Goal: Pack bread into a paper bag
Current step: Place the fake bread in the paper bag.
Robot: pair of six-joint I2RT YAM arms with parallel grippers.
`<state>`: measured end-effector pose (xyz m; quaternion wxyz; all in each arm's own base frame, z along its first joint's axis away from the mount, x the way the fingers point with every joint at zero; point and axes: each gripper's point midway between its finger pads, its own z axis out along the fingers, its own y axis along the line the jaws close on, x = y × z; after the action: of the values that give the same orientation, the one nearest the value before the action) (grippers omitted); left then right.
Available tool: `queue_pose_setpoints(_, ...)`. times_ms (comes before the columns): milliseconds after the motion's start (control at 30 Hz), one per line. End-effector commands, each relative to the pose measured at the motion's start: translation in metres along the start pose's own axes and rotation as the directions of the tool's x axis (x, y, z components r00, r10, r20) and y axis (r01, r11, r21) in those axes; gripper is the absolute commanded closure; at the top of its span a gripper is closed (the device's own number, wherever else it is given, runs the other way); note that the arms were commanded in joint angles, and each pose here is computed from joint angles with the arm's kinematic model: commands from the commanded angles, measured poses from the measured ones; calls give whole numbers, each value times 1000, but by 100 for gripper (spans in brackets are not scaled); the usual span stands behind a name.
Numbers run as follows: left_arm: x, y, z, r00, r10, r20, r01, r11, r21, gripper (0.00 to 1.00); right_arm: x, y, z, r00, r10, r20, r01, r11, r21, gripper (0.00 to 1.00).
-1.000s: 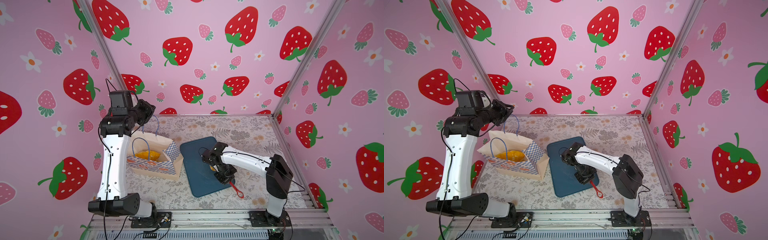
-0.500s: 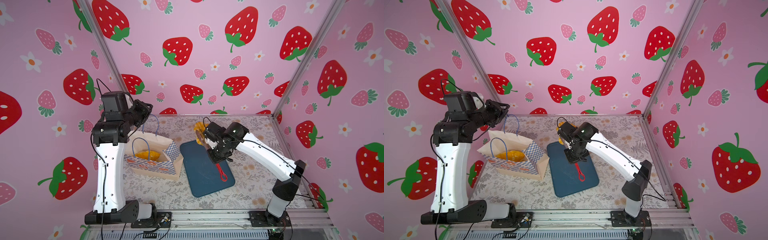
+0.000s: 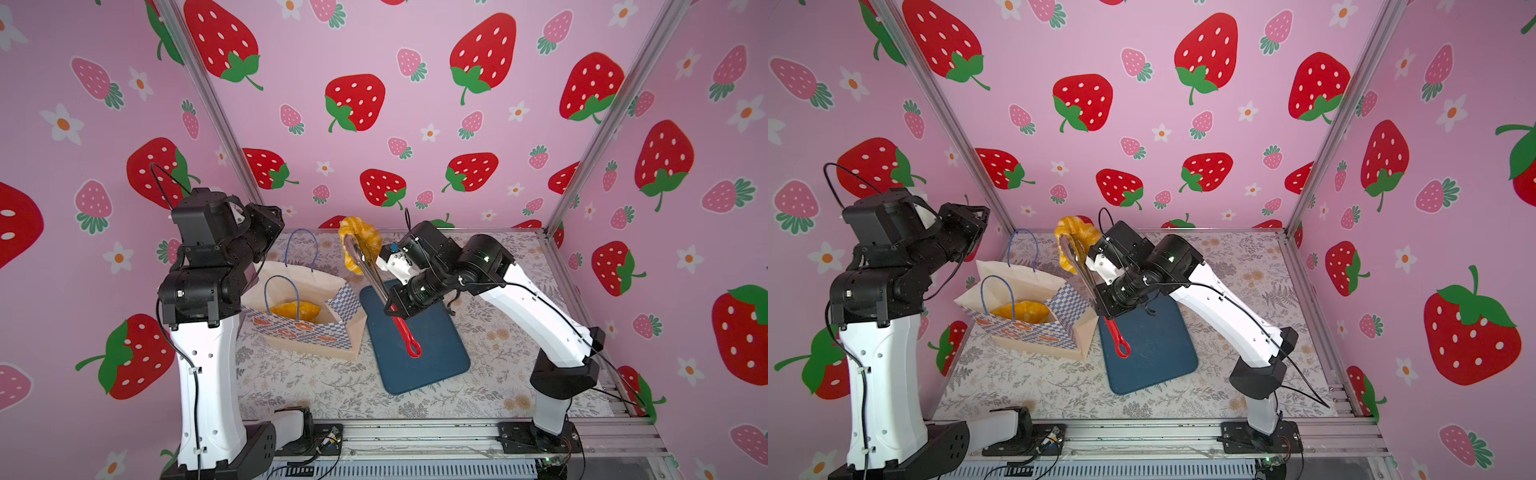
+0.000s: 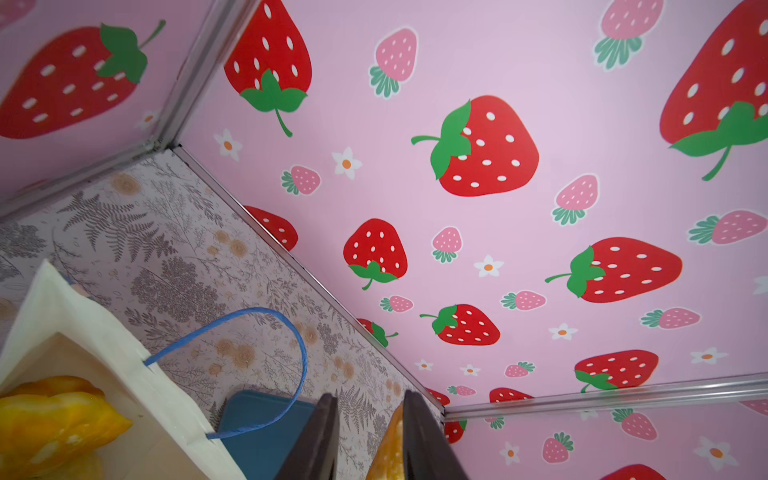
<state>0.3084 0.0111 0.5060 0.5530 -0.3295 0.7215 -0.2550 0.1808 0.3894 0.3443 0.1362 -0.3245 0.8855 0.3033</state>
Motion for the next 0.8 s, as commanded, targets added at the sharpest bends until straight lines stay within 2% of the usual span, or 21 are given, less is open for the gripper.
queue_pose_setpoints(0,-36,-6,-42,979,50,197,-49,999,-13,67,-5,29,-8,995,-90,35,93,992,-89,100)
queue_pose_setpoints(167,-54,-12,-83,943,73,325,-78,997,3,65,-1,47,-4,988,-150,33,153,981,-119,100)
queue_pose_setpoints(400,-53,-10,-104,939,79,335,-81,997,-6,68,1,75,6,979,-201,17,199,950,-242,100)
queue_pose_setpoints(433,-51,-8,-104,940,76,331,-78,997,-9,66,0,78,9,979,-205,17,203,946,-254,100)
queue_pose_setpoints(500,-48,-4,-105,943,77,324,-75,997,-19,57,-4,83,14,977,-211,18,207,938,-278,100)
queue_pose_setpoints(600,-46,-2,-107,945,89,315,-85,996,-27,53,-8,88,22,977,-215,18,210,928,-309,100)
queue_pose_setpoints(767,-46,-4,-113,942,101,321,-98,995,-25,38,-9,86,36,976,-220,0,208,926,-315,100)
